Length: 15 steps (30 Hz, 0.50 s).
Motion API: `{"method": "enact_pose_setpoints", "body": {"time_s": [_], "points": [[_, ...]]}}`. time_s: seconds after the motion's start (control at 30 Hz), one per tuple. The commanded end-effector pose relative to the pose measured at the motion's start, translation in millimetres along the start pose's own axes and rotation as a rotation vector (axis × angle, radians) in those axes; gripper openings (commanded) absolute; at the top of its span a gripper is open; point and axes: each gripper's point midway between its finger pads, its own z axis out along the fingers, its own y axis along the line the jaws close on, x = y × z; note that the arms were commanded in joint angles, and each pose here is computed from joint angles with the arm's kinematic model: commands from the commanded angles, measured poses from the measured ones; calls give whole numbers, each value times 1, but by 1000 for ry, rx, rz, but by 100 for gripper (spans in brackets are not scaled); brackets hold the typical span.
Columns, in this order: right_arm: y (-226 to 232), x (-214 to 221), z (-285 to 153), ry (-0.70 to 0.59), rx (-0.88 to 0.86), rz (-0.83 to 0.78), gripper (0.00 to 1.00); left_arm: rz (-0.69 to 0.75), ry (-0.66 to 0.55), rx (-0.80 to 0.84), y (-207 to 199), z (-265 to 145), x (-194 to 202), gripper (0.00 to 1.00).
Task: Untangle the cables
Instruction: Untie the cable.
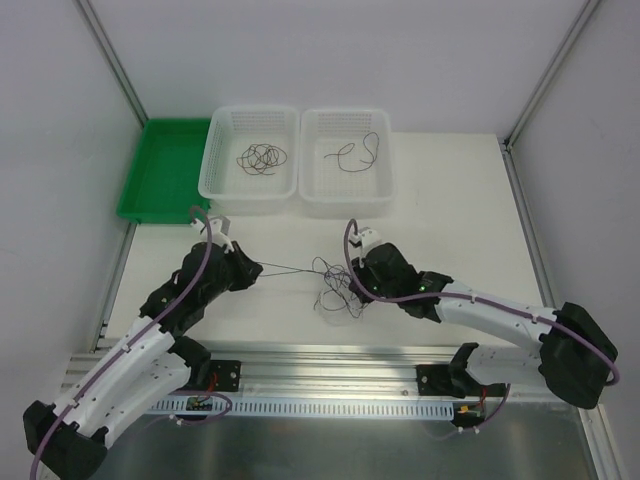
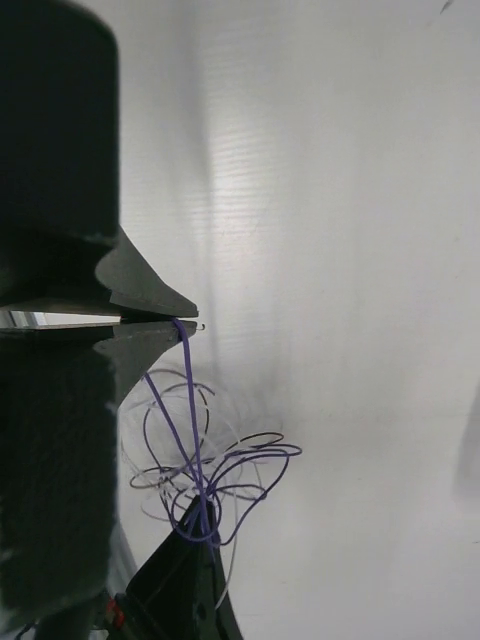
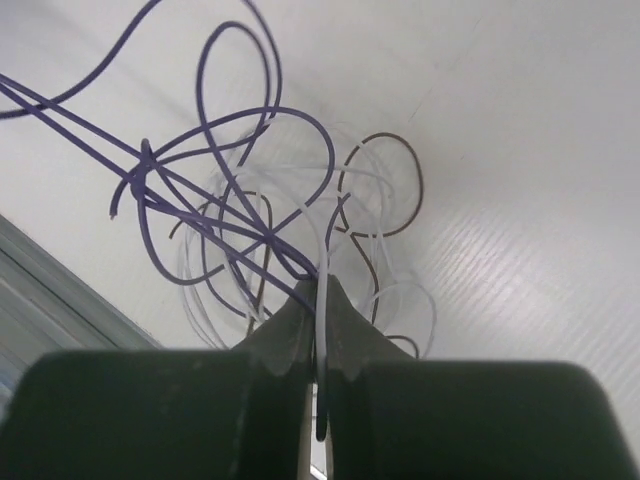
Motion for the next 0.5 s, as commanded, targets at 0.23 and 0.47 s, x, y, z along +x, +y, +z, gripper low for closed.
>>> {"method": "enact_pose_setpoints", "body": {"time_s": [0.23,0.47], "points": [[-89,20,-40,7,291,243,1,151,-237,-290,35,-73,-105,0],[-103,5,-73,-72,329,274,1,280,-228,-474,60,-88,-126,0]]}}
